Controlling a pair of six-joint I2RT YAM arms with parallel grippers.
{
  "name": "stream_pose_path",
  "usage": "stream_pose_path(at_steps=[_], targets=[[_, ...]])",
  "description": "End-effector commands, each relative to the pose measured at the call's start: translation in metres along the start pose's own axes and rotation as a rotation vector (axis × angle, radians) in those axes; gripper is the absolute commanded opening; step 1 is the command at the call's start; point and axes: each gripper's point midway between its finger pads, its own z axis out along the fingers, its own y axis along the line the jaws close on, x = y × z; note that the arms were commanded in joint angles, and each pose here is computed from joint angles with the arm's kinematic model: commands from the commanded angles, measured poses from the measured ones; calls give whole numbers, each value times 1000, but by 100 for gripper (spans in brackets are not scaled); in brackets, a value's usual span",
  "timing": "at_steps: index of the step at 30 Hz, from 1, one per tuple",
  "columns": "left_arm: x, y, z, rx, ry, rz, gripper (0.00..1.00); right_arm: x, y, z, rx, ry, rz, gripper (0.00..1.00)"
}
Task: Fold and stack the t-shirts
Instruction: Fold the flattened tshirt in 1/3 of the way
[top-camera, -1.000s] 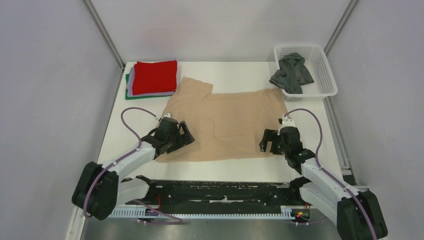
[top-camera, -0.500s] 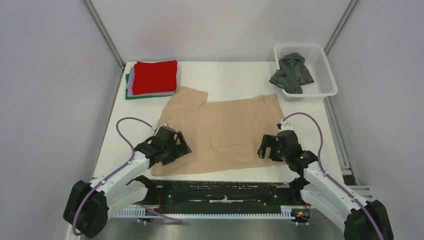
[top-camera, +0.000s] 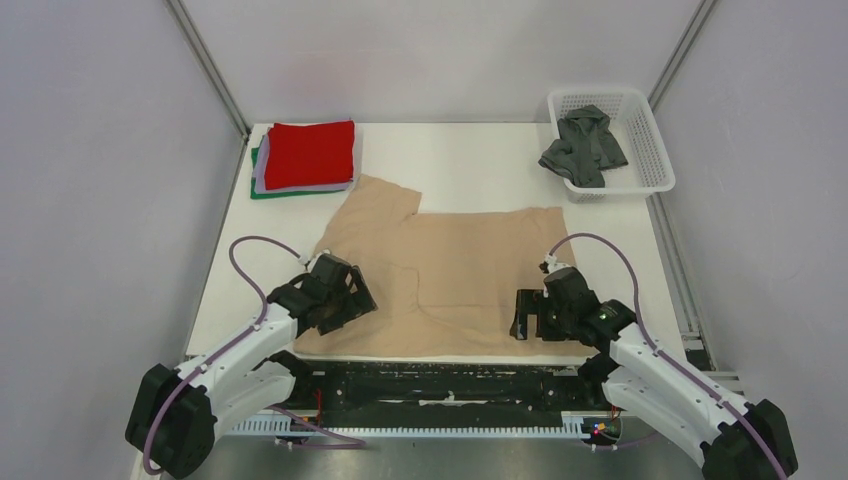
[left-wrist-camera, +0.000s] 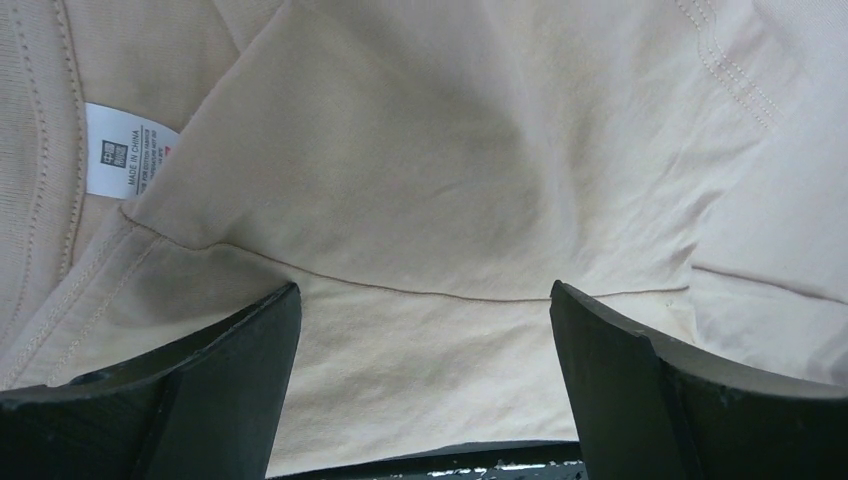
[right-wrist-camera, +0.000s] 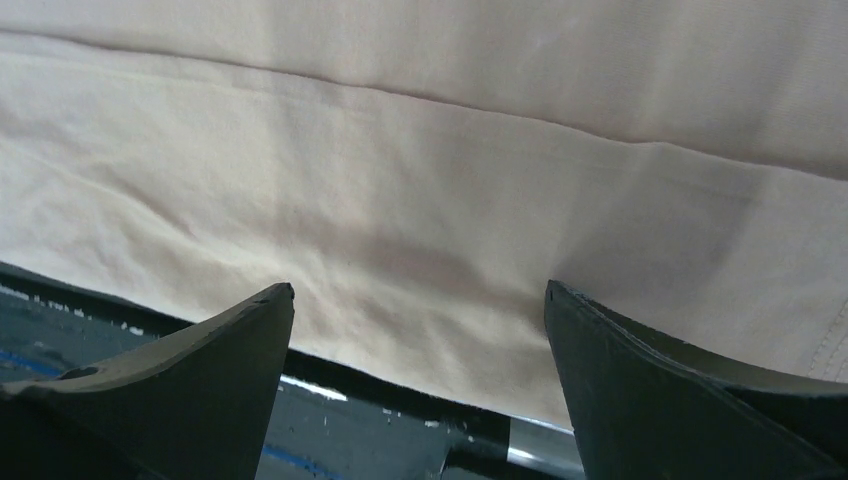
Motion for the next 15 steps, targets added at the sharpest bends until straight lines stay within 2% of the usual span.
stream_pose_path(at_steps=[1, 4, 7, 10, 15], targets=[[-2, 6, -6, -38, -10, -10, 100, 89, -24, -24, 92, 381, 69, 98], [-2, 6, -10, -33, -13, -12, 100, 54, -10, -21, 56, 270, 29, 98], [-14, -5, -20, 8, -53, -7, 100, -13, 14, -25, 11, 48, -17, 98], [-46, -32, -42, 74, -146, 11, 100, -79, 36, -42, -10, -165, -48, 98], [-109, -79, -69, 114, -308, 54, 100, -150, 38, -60, 87, -368, -70, 98]])
